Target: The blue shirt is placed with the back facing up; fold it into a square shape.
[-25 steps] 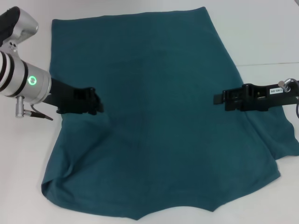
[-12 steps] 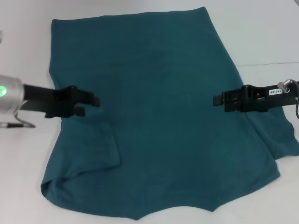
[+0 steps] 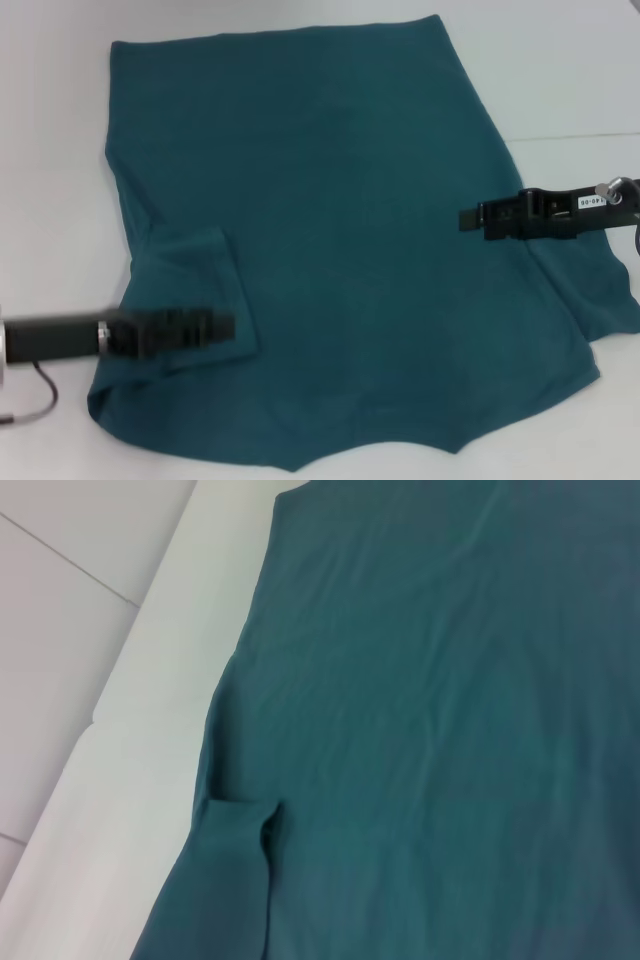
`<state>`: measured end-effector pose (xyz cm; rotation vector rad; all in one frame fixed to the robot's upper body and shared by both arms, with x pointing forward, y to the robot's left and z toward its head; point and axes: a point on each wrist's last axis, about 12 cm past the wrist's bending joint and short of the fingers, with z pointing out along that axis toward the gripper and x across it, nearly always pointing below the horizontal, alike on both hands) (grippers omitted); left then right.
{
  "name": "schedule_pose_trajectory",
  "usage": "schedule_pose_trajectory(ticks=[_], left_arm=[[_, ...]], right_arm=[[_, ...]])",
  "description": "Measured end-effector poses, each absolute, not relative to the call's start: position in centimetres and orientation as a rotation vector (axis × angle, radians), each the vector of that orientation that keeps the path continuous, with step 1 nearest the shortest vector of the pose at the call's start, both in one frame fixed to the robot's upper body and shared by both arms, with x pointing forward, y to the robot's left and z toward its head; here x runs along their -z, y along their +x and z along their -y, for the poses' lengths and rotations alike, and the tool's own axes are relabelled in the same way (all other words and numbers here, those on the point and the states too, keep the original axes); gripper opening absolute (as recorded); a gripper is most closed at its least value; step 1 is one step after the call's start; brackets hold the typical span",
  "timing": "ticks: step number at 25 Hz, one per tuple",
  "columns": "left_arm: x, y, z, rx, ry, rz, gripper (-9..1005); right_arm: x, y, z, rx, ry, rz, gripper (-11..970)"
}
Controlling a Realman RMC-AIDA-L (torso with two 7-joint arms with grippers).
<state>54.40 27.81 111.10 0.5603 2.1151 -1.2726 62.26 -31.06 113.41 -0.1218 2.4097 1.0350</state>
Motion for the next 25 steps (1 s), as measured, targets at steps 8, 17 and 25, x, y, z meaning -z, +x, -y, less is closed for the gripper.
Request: schedule_pose_trajectory(ticks=[8, 17, 25], left_arm=[[-108.9, 51.4, -27.3, 1.167, 0.765, -1.940, 611], [-109.1, 51.3, -27.9, 1.164, 0.728, -1.931, 756], [-110.4, 52.5, -29.1, 1.297, 0.477, -2.084, 829]], right_arm=[[-113.6, 62.3, 31.1, -1.029, -0.132, -2.404, 500], [-113.5, 62.2, 31.4, -1.032, -0.126, -2.394, 494], [-115.1, 61.2, 33.7, -1.086, -0.099, -2.397, 488]])
